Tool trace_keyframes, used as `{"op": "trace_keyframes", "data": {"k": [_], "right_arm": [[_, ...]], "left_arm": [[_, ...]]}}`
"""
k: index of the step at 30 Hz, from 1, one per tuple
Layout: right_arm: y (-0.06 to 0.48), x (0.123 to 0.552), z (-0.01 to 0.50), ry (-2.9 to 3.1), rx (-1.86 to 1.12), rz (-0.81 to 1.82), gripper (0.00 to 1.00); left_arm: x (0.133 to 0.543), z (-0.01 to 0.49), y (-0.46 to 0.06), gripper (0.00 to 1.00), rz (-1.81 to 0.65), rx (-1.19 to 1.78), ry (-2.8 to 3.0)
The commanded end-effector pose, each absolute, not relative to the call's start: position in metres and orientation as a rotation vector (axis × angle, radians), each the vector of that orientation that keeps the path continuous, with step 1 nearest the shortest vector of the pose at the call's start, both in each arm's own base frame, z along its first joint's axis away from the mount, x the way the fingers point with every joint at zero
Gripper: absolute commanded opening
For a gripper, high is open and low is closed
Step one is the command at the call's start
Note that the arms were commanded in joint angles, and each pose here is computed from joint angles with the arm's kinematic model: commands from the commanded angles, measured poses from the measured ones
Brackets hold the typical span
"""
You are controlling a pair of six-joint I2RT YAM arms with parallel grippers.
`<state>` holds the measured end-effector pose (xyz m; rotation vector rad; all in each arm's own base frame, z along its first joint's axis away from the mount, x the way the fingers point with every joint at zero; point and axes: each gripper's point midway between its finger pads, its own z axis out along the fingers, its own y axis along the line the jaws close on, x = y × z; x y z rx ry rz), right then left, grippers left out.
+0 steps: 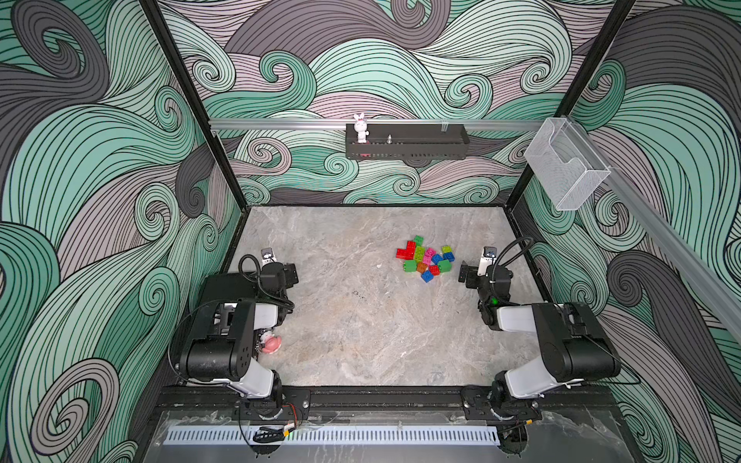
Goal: Assemble the number 4 with lego
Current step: Pick up the lego brick from the center of the board.
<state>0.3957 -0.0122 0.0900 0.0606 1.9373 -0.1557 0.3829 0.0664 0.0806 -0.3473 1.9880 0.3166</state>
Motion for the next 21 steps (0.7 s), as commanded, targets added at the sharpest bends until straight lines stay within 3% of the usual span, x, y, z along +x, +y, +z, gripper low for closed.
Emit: {"op": "trace_keyframes", "data": {"k": [1,21], "right_arm": [[-0.013,0.395,0.094,1.921,0.078,-0.156,0.99],[-0.016,0.396,0.113,1.948,0.098,-0.171,0.99]], "left_arm": [[0.387,0.087,0.067,0.99,0.302,-0.364,1.976],[0.386,0.095,0.059,0.99,0.276,-0.311,1.965]]}}
